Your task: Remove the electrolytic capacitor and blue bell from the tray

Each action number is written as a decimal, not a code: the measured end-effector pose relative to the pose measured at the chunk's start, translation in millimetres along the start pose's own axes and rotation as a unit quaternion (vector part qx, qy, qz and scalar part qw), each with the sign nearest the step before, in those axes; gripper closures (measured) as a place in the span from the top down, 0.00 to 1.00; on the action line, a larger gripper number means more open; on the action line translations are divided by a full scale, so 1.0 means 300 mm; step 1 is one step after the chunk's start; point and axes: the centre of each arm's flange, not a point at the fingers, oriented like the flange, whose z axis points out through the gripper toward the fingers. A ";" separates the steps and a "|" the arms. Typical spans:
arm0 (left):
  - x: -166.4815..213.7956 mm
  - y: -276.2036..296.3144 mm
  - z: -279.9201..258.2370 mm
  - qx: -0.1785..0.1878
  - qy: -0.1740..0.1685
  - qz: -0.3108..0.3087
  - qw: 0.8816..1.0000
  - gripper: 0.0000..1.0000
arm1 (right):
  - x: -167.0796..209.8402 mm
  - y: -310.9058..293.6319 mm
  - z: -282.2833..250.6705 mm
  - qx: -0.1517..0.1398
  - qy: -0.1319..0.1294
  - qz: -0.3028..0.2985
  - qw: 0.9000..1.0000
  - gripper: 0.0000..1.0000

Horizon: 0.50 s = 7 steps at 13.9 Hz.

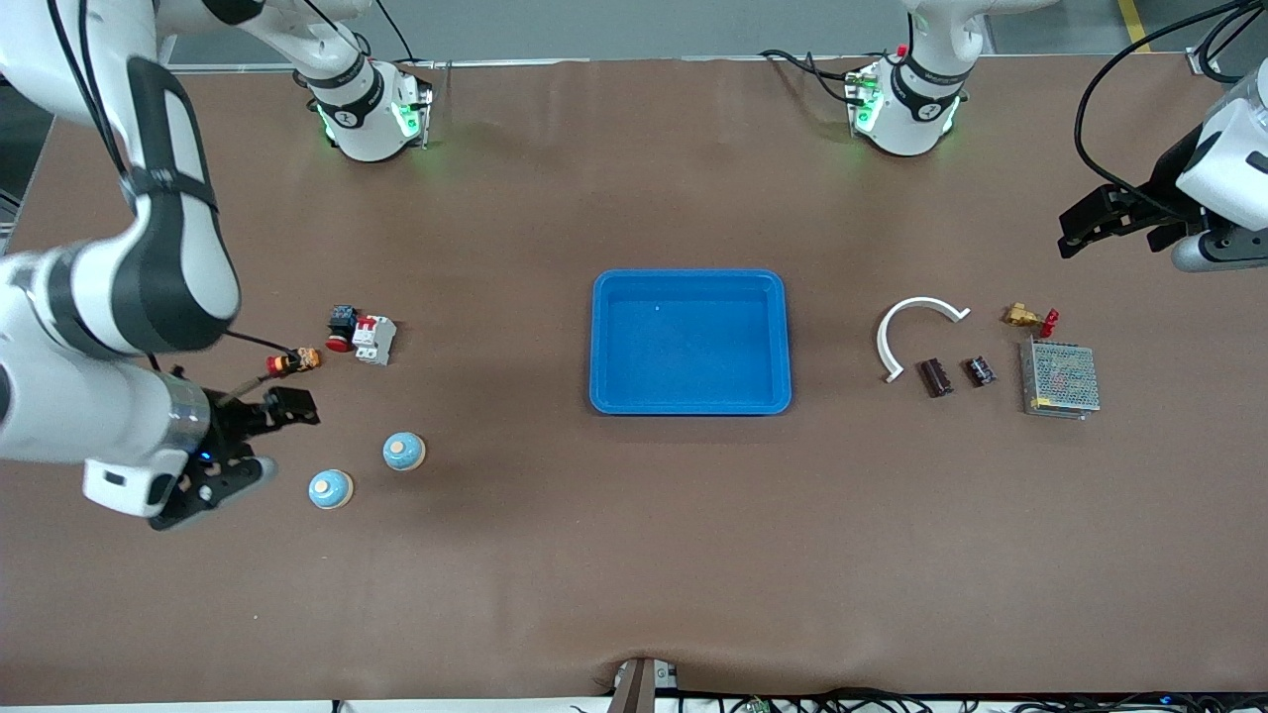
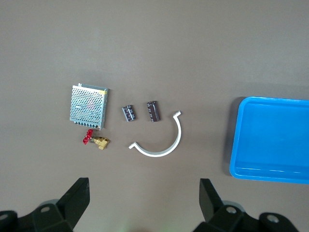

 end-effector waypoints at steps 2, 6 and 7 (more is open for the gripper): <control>0.000 0.001 0.000 0.000 0.000 0.000 1.000 1.00 | -0.089 -0.035 -0.136 -0.005 -0.008 0.025 1.000 1.00; -0.001 0.004 0.000 0.000 0.000 0.001 1.000 1.00 | -0.225 -0.024 -0.298 -0.025 -0.013 0.076 0.997 1.00; -0.001 0.004 0.000 0.000 0.000 0.001 1.000 1.00 | -0.252 -0.015 -0.325 -0.030 -0.013 0.090 0.995 1.00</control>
